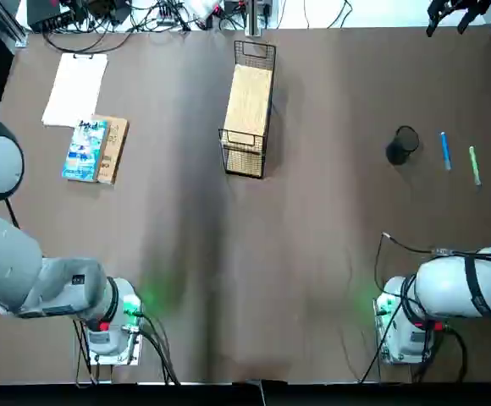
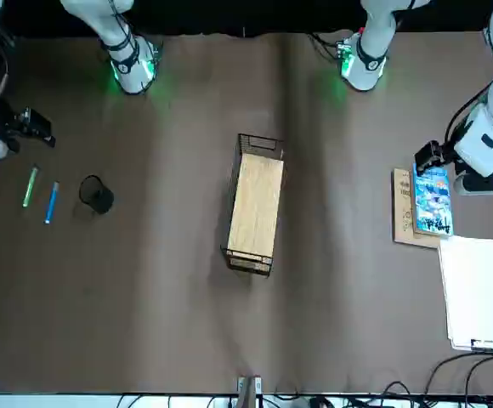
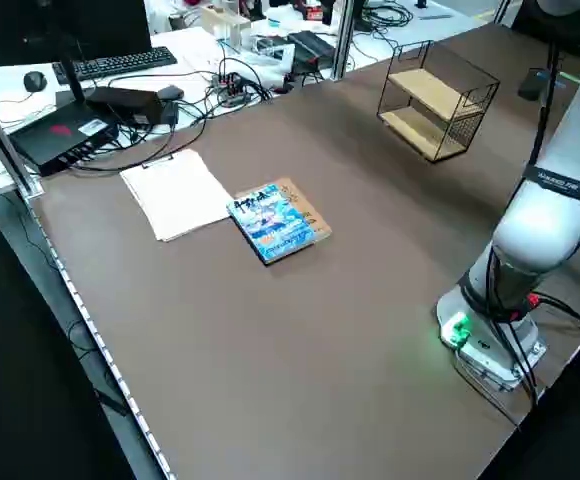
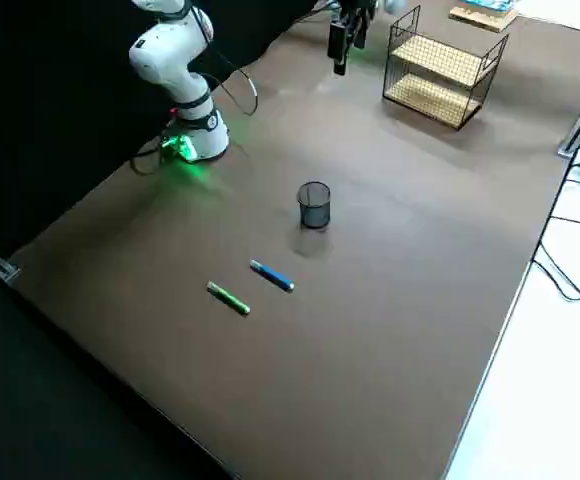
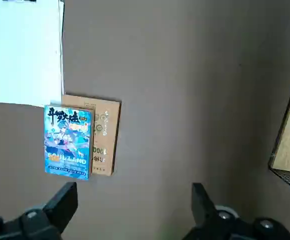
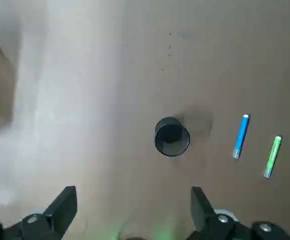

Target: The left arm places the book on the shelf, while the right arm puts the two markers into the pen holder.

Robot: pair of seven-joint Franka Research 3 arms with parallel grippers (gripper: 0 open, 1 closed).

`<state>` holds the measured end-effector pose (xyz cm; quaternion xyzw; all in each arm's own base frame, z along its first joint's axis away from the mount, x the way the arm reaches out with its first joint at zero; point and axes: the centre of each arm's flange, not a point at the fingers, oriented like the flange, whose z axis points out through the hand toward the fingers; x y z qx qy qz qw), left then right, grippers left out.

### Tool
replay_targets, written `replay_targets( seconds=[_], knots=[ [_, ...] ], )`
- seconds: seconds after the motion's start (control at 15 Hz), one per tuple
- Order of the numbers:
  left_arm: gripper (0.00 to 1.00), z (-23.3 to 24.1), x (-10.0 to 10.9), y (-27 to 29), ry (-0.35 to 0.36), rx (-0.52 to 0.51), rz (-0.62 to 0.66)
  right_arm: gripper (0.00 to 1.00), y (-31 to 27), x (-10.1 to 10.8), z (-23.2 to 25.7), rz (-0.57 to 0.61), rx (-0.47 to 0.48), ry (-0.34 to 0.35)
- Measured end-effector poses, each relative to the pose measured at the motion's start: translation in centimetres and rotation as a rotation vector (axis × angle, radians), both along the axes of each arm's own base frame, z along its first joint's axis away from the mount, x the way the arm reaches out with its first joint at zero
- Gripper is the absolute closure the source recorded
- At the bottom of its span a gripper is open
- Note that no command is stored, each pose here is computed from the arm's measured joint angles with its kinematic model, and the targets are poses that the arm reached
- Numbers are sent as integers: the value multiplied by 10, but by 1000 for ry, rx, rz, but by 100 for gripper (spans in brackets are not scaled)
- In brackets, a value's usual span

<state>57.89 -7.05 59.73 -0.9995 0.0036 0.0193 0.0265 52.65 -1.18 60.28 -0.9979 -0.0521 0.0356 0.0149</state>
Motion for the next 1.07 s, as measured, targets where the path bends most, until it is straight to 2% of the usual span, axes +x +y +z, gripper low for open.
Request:
replay_targets(
  seconds=[0.4, 0.67, 0.73, 0.8, 1.0, 1.07],
  knots=[
    [0, -2, 1, 10, 8, 1, 21, 0, -24, -2, -11, -45, 2, 29],
    [0, -27, 11, 79, 59, -8, 122, 0, -120, 5, -63, -103, 17, 90],
    [0, -50, 16, 133, 98, -99, 201, 4, -182, 10, -106, -120, 18, 98],
    [0, -62, 17, 166, 110, -164, 223, 6, -208, 12, -129, -131, 10, 106],
    [0, -101, 5, 270, 110, -329, 194, 10, -257, 24, -201, -164, -23, 111],
    [0, -116, 0, 299, 100, -376, 191, 15, -267, 27, -226, -168, -42, 99]
  ],
)
